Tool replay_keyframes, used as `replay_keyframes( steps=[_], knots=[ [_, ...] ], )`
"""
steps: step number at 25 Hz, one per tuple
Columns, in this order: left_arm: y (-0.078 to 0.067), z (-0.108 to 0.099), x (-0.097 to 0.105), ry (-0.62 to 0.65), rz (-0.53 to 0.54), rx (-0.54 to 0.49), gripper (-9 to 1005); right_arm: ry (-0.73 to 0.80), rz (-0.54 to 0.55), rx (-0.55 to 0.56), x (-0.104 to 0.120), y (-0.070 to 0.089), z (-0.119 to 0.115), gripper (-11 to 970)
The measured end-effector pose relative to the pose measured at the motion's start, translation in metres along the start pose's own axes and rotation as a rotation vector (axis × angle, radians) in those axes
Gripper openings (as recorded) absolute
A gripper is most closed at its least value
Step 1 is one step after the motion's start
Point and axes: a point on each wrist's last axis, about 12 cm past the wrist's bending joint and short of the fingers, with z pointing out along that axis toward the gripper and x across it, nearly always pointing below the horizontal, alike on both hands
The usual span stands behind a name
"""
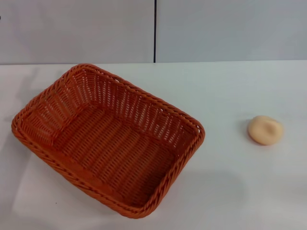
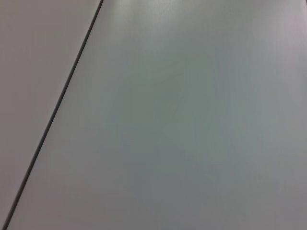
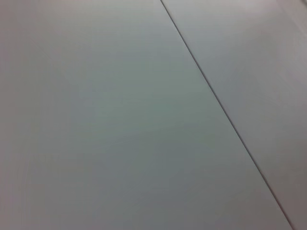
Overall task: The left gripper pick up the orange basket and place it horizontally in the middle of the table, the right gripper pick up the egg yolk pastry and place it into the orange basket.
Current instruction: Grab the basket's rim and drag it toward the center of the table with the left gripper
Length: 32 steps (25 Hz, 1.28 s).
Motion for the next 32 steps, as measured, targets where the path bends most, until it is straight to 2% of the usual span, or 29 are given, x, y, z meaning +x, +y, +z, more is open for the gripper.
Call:
replay_keyframes(
  steps=[16, 23, 26, 28, 29, 32],
  knots=[
    [-0.001, 0.003, 0.002, 0.007, -0.007, -0.002, 662, 0.011, 0.018, 0.004, 0.004, 0.004, 0.000, 654],
    [0.002, 0.017, 0.001, 0.000, -0.078, 0.042, 662, 0.016, 0.021, 0.004, 0.005, 0.005, -0.001, 654],
    [0.007, 0.028, -0.002, 0.015, -0.119, 0.121, 662, 0.018, 0.022, 0.005, 0.006, 0.005, -0.001, 655],
    [0.011, 0.043, -0.005, 0.051, -0.153, 0.207, 662, 0.020, 0.023, 0.005, 0.006, 0.006, -0.001, 655],
    [0.013, 0.057, -0.006, 0.105, -0.191, 0.282, 662, 0.022, 0.023, 0.006, 0.007, 0.006, -0.002, 655],
    [0.016, 0.080, -0.011, 0.183, -0.223, 0.371, 661, 0.027, 0.024, 0.008, 0.007, 0.006, -0.002, 655]
  ],
)
